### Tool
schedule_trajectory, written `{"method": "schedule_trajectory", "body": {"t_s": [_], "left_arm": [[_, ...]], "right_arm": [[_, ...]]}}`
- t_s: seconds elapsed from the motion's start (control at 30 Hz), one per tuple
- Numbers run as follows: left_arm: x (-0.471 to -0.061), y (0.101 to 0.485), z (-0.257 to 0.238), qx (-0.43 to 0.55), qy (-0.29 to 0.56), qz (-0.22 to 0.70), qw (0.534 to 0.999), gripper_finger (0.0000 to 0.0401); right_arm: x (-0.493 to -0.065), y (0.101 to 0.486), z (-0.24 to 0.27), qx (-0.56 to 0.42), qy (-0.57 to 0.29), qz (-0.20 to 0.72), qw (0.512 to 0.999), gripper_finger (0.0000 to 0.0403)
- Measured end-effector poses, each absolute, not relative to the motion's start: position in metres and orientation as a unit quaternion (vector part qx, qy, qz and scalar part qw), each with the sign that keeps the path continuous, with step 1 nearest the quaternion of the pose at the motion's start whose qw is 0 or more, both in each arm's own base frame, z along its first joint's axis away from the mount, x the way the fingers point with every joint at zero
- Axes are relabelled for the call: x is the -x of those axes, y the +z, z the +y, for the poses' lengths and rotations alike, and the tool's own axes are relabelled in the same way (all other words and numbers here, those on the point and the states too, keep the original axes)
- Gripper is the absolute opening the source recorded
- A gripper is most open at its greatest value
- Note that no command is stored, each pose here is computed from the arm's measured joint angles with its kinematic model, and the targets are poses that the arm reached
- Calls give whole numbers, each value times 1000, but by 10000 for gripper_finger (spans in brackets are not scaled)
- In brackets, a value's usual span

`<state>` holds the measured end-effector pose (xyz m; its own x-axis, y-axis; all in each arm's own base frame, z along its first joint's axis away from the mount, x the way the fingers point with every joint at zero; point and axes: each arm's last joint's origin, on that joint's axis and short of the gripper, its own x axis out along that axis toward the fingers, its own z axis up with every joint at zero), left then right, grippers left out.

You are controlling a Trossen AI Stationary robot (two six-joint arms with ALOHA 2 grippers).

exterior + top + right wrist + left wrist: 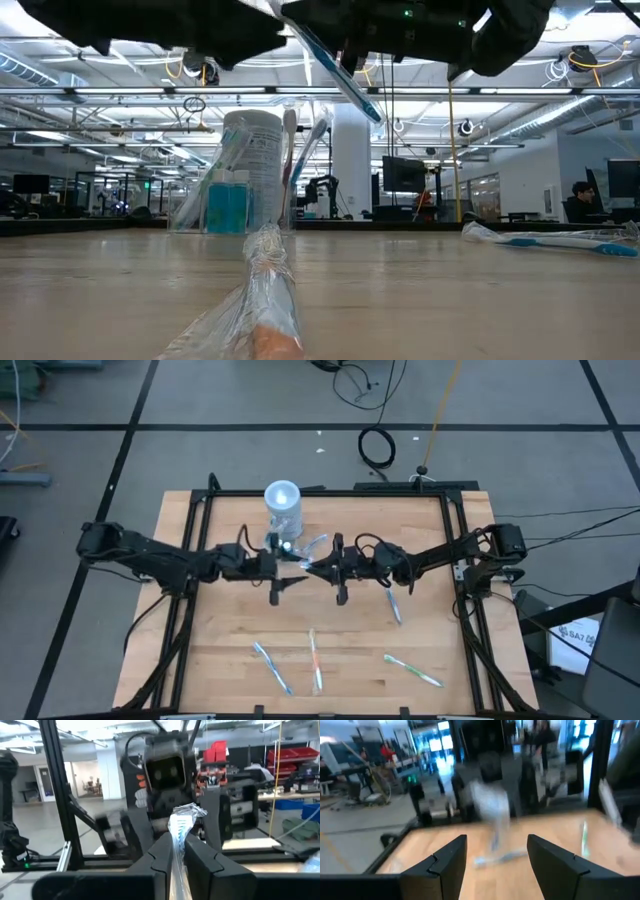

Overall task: Pick & Place toothbrushing station
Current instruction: Put the blue toothbrush into the transparent organizer

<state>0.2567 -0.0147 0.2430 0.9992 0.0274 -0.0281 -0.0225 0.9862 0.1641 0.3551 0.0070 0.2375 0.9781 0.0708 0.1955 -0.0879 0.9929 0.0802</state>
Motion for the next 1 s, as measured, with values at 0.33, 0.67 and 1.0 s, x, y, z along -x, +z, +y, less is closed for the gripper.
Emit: {"method": "schedule_trajectory", "body": {"t_s": [0.33,0.67,1.0], "left_arm": [[-273,236,-7,-14,-1,7,1000,214],[-273,238,-6,-7,0,6,1000,174],[-273,238,-5,-8,0,7,1000,82]], "right_arm": [[-355,236,7,-43,38,-91,994,30],[-355,236,7,-31,37,-91,995,33],[-355,236,6,-2,32,-91,995,33]]}}
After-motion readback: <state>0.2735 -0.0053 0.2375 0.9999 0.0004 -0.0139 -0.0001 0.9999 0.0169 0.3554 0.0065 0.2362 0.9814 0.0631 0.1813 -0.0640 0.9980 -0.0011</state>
